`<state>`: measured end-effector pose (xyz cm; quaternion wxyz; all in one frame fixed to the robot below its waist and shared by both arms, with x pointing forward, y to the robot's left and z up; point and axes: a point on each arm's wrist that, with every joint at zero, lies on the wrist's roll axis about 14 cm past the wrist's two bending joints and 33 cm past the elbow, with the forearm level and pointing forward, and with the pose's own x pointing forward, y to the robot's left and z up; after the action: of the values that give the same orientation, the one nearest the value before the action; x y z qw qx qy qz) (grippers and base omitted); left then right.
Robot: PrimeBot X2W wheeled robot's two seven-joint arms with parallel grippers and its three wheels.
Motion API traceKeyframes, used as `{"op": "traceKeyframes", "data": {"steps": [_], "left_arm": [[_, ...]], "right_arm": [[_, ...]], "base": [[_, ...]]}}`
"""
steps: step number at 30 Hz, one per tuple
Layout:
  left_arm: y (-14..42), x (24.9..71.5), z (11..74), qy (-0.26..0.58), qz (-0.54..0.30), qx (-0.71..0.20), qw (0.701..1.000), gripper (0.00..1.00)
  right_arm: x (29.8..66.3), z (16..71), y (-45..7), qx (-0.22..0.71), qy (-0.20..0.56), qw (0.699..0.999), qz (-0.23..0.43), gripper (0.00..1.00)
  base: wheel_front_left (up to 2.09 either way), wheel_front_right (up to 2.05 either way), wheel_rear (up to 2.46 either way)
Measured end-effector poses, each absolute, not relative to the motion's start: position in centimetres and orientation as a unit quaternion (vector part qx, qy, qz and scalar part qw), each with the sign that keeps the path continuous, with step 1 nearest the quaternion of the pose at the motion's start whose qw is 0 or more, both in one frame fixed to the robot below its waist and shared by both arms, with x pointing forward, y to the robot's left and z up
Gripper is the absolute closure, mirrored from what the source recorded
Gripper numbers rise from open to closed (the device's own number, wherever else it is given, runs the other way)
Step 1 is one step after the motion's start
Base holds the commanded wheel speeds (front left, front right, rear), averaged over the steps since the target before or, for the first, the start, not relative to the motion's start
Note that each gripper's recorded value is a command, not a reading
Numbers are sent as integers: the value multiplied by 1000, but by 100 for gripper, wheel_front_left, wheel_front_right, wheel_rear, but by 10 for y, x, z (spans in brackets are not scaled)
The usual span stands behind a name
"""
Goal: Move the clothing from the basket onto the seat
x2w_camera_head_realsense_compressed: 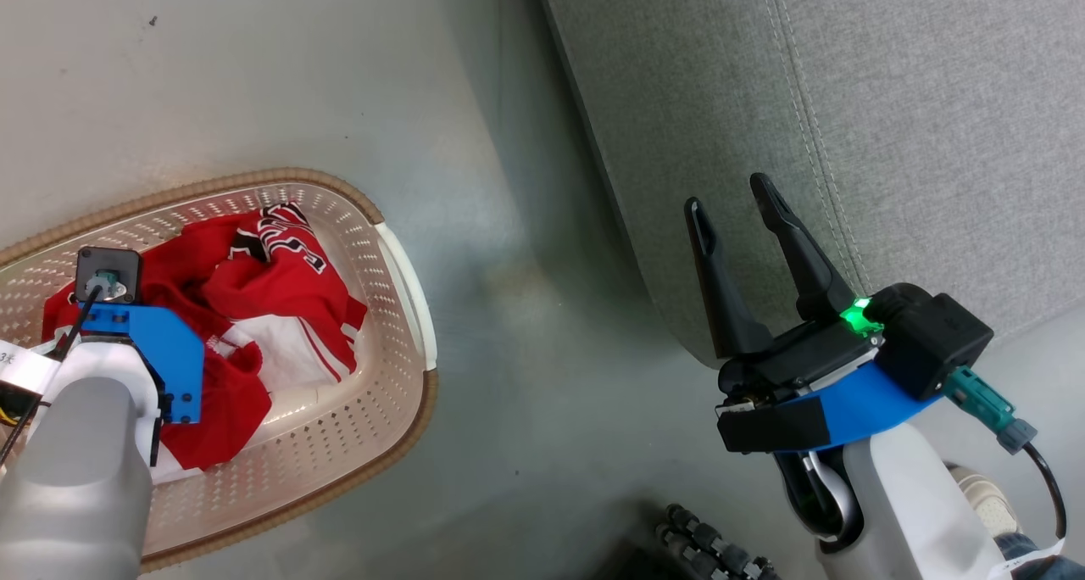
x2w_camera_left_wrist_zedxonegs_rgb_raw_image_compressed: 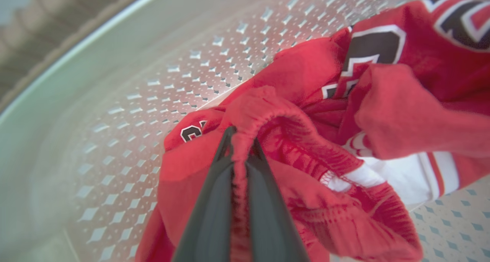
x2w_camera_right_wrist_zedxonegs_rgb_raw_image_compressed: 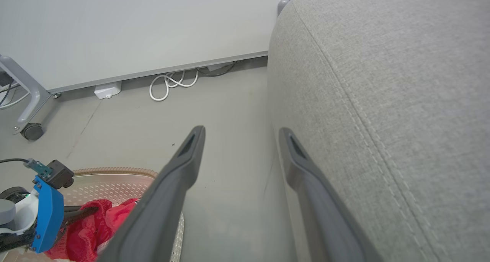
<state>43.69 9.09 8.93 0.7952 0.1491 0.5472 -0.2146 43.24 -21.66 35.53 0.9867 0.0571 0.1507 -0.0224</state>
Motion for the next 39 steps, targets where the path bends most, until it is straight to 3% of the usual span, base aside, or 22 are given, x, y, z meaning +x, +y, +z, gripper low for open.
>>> {"op": "traceKeyframes", "data": {"steps": [17,39], "left_arm": [[57,426,157,514,-203,55,832,100],[42,449,347,291,-230,8,929,100]], "right_arm": [[442,398,-210,42,94,995,-5,0],[412,478,-153,55,2,996,73,0]], "base": [[0,0,0],[0,0,0]]}}
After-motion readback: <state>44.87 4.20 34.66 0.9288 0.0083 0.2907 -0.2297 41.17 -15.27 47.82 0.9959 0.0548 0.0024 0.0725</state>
